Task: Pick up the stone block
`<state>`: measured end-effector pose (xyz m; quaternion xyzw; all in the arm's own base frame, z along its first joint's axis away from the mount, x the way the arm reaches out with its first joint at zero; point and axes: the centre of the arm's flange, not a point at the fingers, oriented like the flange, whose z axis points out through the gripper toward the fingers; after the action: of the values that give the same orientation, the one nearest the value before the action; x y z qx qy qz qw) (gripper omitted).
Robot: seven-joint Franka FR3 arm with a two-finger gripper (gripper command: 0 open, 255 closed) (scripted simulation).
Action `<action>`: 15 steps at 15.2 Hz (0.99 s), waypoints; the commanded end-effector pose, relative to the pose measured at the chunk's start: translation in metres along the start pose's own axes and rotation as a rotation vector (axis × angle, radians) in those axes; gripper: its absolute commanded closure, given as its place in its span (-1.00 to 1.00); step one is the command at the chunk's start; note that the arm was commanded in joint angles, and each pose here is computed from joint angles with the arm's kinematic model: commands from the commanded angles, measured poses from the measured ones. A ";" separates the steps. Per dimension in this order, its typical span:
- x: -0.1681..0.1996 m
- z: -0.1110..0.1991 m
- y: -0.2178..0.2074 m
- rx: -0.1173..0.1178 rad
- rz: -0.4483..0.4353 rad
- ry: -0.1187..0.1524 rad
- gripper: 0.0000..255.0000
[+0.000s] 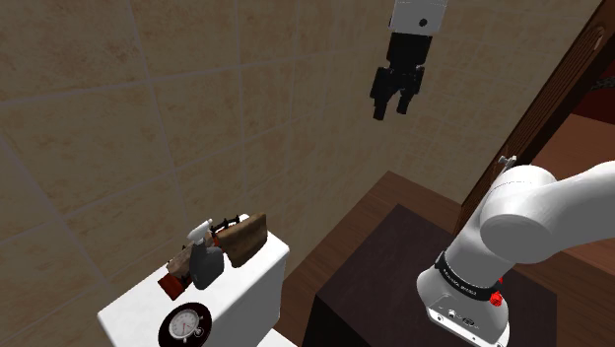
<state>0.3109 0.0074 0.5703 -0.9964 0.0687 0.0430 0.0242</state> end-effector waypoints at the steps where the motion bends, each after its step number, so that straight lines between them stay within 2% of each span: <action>1: 0.000 0.000 0.000 0.000 0.000 0.000 -1.00; 15: 0.074 0.132 -0.108 0.003 0.381 -0.038 -1.00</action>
<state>0.3828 0.1034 0.4461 -0.9682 0.2412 0.0646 0.0186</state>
